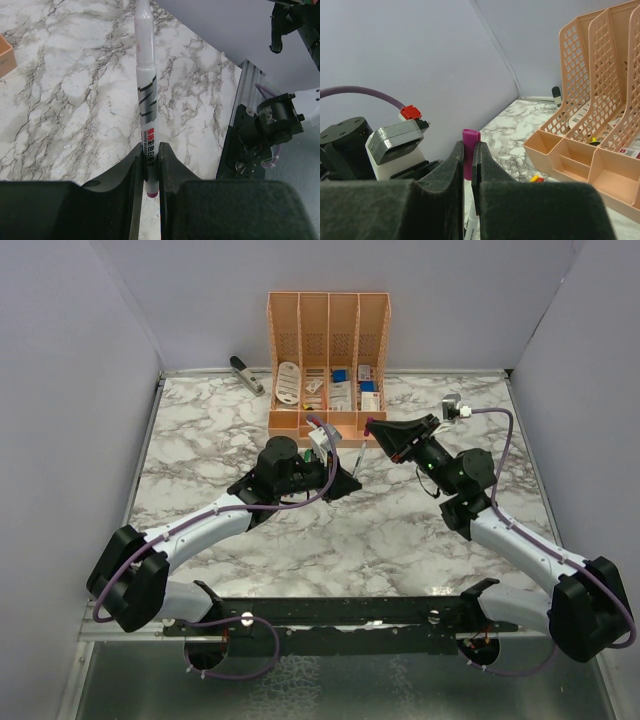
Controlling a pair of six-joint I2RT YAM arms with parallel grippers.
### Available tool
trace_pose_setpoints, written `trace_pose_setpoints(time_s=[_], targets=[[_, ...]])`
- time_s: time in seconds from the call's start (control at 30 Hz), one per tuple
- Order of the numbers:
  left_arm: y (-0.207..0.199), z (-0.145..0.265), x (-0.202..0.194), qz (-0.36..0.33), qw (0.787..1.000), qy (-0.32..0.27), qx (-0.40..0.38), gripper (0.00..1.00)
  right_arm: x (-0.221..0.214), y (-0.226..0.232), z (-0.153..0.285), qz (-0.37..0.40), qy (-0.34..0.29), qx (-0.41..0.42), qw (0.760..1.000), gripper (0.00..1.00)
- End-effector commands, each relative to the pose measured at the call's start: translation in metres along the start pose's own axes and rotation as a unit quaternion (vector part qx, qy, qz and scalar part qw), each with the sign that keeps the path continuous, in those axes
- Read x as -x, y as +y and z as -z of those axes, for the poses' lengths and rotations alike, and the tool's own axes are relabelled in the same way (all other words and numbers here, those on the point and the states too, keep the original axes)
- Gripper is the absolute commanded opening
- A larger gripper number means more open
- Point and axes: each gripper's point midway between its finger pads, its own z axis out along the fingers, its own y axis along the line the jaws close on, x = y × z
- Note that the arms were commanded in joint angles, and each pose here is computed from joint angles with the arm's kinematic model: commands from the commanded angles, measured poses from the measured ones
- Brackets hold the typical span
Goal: Insert the pens into the pen caps
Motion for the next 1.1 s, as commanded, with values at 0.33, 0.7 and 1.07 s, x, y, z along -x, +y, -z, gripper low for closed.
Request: trace_pose_setpoints(time_s=[0.33,0.7,1.07], targets=[[-0.013,0.005,0.031,-0.032,0.998,-0.048,-0.006,0.0,0.008,0.004,0.003,0.011,-0.006,0.005,1.0,0.02],[-0.014,0.006,0.028,-0.028,0.999,-0.045,-0.01,0.0,0.005,0.003,0.004,0.004,-0.008,0.006,1.0,0.02],[-0.01,0.003,0.024,-0.022,0.999,-0.041,-0.008,0.0,0.008,0.007,0.003,-0.005,-0.011,0.012,1.0,0.02]])
